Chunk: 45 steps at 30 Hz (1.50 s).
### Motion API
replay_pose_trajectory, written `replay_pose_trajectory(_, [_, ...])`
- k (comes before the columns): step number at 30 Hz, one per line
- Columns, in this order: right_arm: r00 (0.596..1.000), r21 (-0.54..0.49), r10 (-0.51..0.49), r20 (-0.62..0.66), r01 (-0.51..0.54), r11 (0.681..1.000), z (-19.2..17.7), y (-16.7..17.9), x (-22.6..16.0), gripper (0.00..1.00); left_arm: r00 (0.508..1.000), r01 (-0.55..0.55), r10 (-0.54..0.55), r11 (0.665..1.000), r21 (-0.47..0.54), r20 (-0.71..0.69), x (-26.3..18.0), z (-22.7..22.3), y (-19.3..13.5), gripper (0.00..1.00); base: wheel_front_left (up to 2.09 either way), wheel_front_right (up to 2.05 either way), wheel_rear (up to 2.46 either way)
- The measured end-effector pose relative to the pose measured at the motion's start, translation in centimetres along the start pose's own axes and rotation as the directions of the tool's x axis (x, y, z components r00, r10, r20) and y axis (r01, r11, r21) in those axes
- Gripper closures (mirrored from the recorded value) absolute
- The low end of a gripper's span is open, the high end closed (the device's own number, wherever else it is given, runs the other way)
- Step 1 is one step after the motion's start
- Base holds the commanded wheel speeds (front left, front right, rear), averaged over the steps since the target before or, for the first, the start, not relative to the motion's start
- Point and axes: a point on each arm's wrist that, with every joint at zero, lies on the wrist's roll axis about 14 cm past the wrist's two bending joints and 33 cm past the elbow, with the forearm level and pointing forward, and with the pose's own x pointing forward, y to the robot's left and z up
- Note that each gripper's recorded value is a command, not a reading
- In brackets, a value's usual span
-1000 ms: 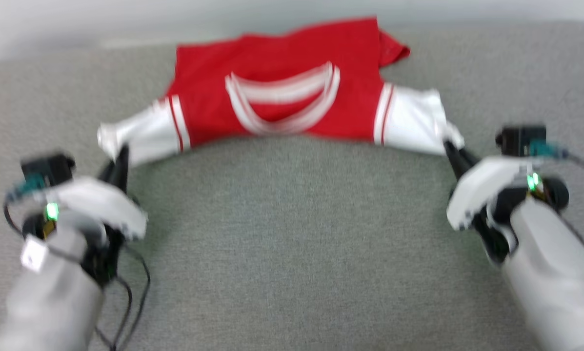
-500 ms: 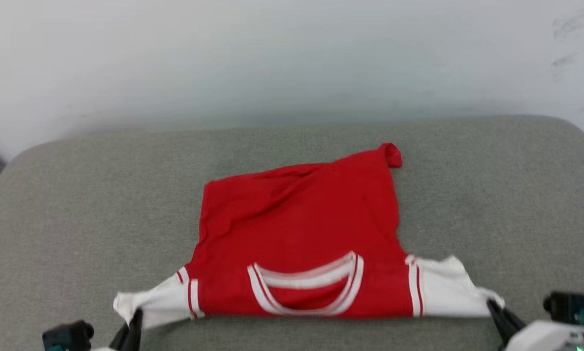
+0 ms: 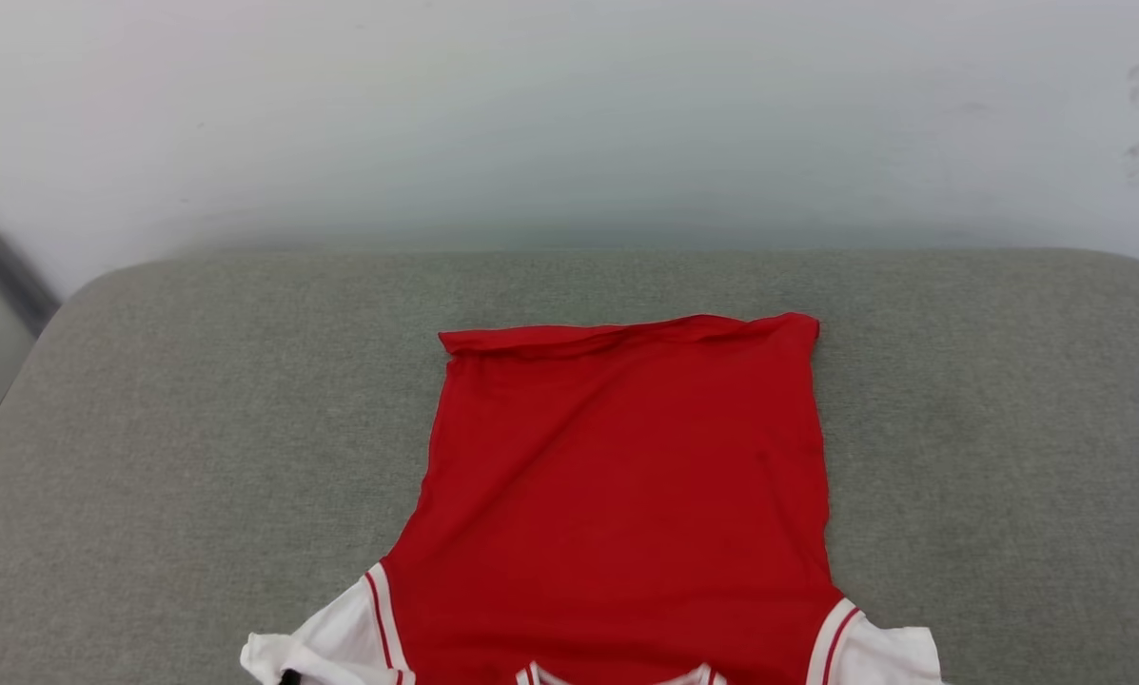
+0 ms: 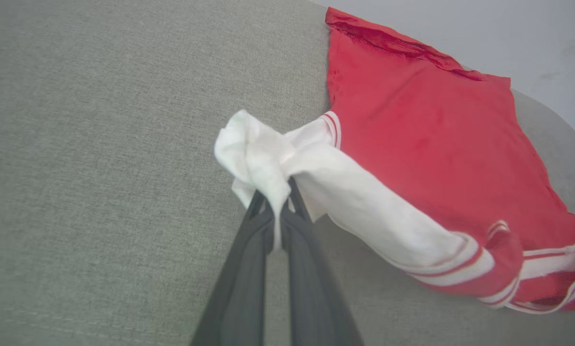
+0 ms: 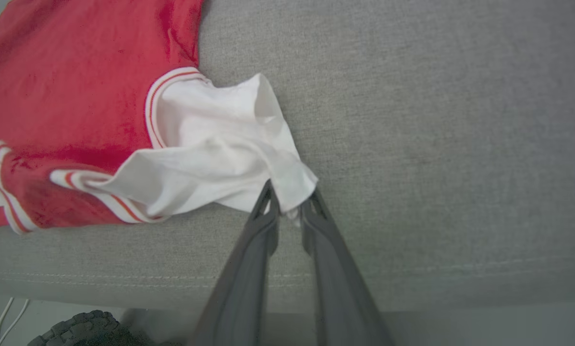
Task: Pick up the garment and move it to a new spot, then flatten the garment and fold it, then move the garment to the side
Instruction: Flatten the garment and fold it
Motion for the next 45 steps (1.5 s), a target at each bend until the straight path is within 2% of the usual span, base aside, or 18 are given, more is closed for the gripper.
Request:
replay_pose_trajectory(3, [0.996,-0.01,0.023,0.091,-0.022,1.0,2.9,0.9,0.6,0.0,1.0,0.014,-0.014,1.0,-0.001,0.022,0.0,0.5,-0.8,1.0,0.0,0.0,0.0])
replay_pose_trajectory(7, [0.966,-0.019,0.046,0.253,-0.042,0.999,8.7,1.6,2.3,0.0,0.998,0.022,-0.022,1.0,-0.007,0.063,0.1,1.7,-1.3,1.0,0.0,0.0,0.0])
replay_pose_trajectory(10, [0.95,-0.018,0.061,0.307,-0.058,0.998,12.3,2.2,4.7,0.0,0.995,0.031,-0.03,0.999,-0.012,0.094,0.5,2.6,-1.8,1.0,0.0,0.0,0.0])
replay_pose_trajectory(14, [0.95,-0.034,0.086,0.3,-0.079,0.996,16.3,3.2,9.0,0.0,0.989,0.058,-0.055,0.998,-0.014,0.134,1.6,4.0,-2.9,1.0,0.0,0.0,0.0])
replay_pose_trajectory(20, [0.978,-0.075,0.102,0.181,-0.089,0.993,21.2,4.6,15.9,0.0,0.984,0.063,-0.057,0.998,-0.03,0.167,2.8,5.0,-3.2,1.0,0.0,0.0,0.0])
replay_pose_trajectory(27, [0.996,-0.115,0.068,-0.054,-0.073,0.991,22.2,6.2,23.1,0.0,0.984,0.048,-0.039,0.998,-0.046,0.176,4.6,5.0,-2.7,1.0,0.0,0.0,0.0])
replay_pose_trajectory(28, [0.985,-0.125,0.062,-0.158,-0.082,0.989,20.5,7.4,25.8,0.0,0.986,0.028,-0.019,0.998,-0.053,0.164,5.5,4.6,-1.9,1.0,0.0,0.0,0.0])
replay_pose_trajectory(32, [0.957,-0.139,0.061,-0.285,-0.104,0.985,17.5,9.0,28.6,0.0,0.989,0.007,0.001,0.998,-0.056,0.146,6.7,3.9,-1.1,1.0,0.0,0.0,0.0])
replay_pose_trajectory(34, [0.937,-0.132,0.057,-0.344,-0.109,0.985,15.6,9.2,29.6,0.0,0.992,-0.006,0.014,0.998,-0.056,0.129,7.1,3.3,-0.6,1.0,0.0,0.0,0.0])
replay_pose_trajectory(39, [0.895,-0.098,0.038,-0.444,-0.091,0.991,14.3,8.9,30.2,0.0,0.993,-0.031,0.036,0.998,-0.049,0.114,7.4,2.7,0.4,1.0,0.0,0.0,0.0])
replay_pose_trajectory(40, [0.888,-0.098,0.033,-0.458,-0.087,0.991,14.2,8.9,30.1,0.19,0.993,-0.032,0.037,0.998,-0.046,0.113,7.4,2.7,0.5,1.0,0.0,0.0,0.0])
replay_pose_trajectory(42, [0.88,-0.087,0.031,-0.473,-0.082,0.993,14.0,8.8,29.8,1.0,0.993,-0.03,0.035,0.999,-0.045,0.11,7.4,2.5,0.5,1.0,0.0,0.0,0.0])
replay_pose_trajectory(45, [0.88,-0.072,0.029,-0.474,-0.072,0.995,14.3,8.6,29.2,1.0,0.993,-0.028,0.033,0.999,-0.045,0.113,7.3,2.5,0.5,1.0,0.0,0.0,0.0])
